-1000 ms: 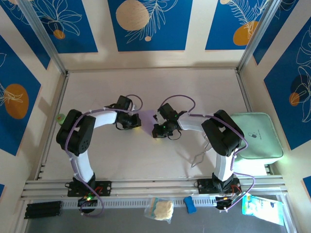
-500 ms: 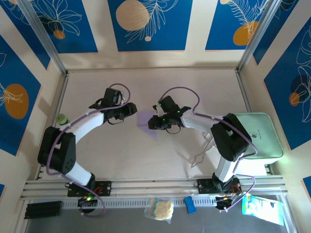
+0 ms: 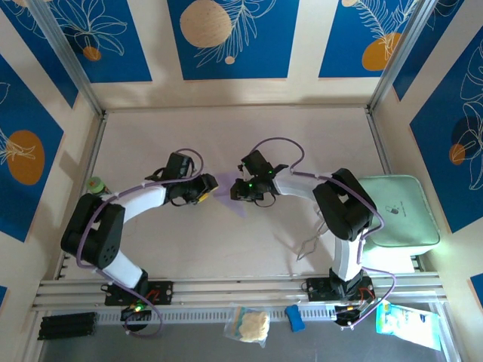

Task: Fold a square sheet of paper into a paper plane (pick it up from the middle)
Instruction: Third fold the triangle at the center of the table, then fourth fold the wing at the center of the table.

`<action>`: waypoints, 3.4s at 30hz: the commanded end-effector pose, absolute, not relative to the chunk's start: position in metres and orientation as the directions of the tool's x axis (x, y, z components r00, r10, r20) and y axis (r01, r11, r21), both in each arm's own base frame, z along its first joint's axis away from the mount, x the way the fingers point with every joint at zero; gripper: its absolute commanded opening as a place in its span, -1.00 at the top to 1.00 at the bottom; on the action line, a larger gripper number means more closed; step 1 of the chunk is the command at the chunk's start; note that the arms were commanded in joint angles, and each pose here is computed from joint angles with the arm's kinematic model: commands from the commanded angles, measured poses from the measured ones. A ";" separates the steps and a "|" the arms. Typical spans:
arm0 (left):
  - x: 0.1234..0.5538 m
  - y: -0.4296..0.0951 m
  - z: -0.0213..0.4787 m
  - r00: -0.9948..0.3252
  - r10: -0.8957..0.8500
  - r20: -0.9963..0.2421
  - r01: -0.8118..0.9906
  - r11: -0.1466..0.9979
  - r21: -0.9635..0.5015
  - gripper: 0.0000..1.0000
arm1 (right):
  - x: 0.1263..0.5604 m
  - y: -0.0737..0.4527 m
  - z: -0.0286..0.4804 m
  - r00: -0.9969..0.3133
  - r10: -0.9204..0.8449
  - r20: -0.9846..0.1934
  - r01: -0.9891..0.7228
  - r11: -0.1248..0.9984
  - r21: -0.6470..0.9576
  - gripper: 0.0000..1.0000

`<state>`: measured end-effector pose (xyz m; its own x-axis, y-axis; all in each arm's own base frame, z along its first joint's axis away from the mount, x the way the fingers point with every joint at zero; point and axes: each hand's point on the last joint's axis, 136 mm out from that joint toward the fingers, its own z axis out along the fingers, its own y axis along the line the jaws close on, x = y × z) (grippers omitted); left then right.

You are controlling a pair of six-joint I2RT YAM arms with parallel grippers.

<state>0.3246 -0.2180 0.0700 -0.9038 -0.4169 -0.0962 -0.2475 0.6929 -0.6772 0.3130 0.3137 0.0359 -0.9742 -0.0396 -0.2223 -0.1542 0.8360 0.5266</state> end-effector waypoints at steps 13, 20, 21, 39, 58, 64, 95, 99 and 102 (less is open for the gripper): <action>0.322 -0.234 0.040 -0.914 -0.405 -0.008 -0.298 0.687 -0.663 0.04 | 0.306 0.296 -0.001 -0.993 -0.014 -0.115 -0.066 0.884 0.463 0.50; 0.326 -0.239 0.038 -0.917 -0.399 -0.002 -0.294 0.679 -0.673 0.20 | 0.303 0.294 -0.005 -0.994 -0.013 -0.104 -0.060 0.885 0.463 0.51; 0.327 -0.240 0.037 -0.917 -0.398 -0.002 -0.294 0.679 -0.673 0.21 | 0.303 0.294 -0.005 -0.995 -0.011 -0.102 -0.058 0.884 0.464 0.51; 0.336 -0.250 0.043 -0.929 -0.370 -0.022 -0.247 0.663 -0.707 0.33 | 0.304 0.292 -0.007 -0.996 -0.009 -0.093 -0.052 0.884 0.464 0.51; 0.352 -0.243 0.044 -0.920 -0.390 -0.035 -0.239 0.628 -0.741 0.43 | 0.302 0.289 -0.012 -0.996 -0.016 -0.086 -0.054 0.884 0.464 0.56; 0.354 -0.243 0.036 -0.919 -0.394 -0.018 -0.252 0.622 -0.741 0.55 | 0.302 0.292 -0.010 -0.995 -0.030 -0.096 -0.073 0.876 0.476 0.57; 0.346 -0.229 0.063 -0.876 -0.481 -0.024 -0.307 0.596 -0.741 0.77 | 0.301 0.333 0.048 -0.599 -0.507 -0.620 -0.563 0.817 -0.124 0.14; 0.346 -0.229 0.064 -0.876 -0.482 -0.022 -0.310 0.598 -0.739 0.76 | 0.304 0.335 0.039 -0.586 -0.534 -0.610 -0.540 0.818 -0.196 0.16; 0.345 -0.229 0.064 -0.876 -0.482 -0.022 -0.312 0.600 -0.736 0.76 | 0.308 0.329 0.039 -0.582 -0.535 -0.613 -0.512 0.826 -0.235 0.20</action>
